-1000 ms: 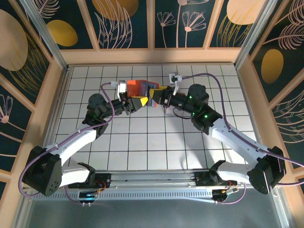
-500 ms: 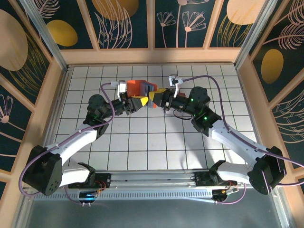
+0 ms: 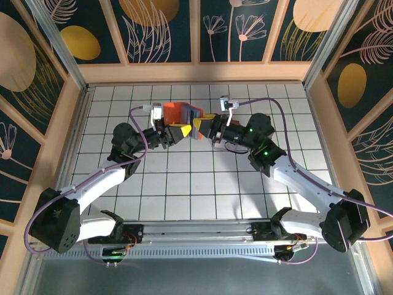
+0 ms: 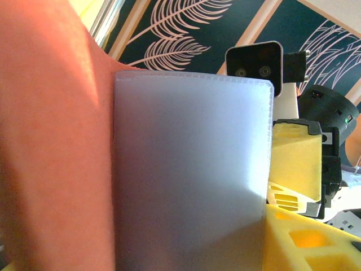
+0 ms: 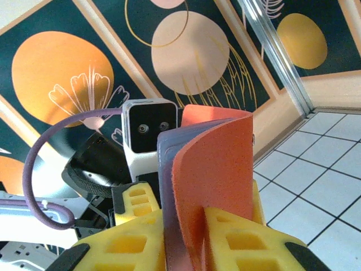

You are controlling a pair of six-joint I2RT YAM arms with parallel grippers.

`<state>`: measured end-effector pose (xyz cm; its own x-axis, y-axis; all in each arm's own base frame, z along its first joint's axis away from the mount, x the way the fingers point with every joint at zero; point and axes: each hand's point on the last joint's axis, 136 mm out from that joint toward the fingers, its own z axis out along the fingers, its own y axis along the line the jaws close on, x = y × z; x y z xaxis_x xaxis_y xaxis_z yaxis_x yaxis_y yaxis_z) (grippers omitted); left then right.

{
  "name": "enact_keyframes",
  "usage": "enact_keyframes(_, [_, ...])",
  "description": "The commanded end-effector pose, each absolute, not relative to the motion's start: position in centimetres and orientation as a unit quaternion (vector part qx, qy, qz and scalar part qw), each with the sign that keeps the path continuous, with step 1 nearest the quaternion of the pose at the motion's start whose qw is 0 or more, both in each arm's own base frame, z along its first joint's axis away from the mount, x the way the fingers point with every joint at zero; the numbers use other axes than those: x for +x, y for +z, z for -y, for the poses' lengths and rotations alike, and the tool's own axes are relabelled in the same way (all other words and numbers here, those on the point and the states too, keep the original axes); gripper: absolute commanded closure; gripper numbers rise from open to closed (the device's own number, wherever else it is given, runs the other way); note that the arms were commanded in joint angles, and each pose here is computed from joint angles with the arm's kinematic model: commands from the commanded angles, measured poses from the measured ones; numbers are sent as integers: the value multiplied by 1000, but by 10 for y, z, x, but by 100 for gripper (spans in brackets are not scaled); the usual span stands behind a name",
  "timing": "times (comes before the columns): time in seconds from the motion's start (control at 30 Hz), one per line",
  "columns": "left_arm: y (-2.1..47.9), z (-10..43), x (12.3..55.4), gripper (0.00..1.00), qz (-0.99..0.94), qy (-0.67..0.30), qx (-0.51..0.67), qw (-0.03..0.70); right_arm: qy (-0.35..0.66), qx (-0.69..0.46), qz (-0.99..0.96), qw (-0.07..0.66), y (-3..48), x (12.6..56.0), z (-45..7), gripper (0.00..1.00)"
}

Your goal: Take the credit cards out of the card holder

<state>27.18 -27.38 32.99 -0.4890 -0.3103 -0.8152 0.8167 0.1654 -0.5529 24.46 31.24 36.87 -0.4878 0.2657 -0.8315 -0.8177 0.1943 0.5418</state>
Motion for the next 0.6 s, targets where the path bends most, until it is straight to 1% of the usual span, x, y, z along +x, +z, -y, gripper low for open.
enact_keyframes(0.0, [334, 272, 275, 79, -600, -614, 202, 472, 627, -255, -570, 466, 397, 224, -310, 77])
enact_keyframes(0.3, [335, 272, 276, 79, -600, -615, 201, 471, 637, -256, -562, 462, 399, 224, -308, 81])
enact_keyframes(0.57, [335, 272, 275, 79, -598, -615, 202, 471, 653, -263, -549, 450, 399, 221, -309, 74])
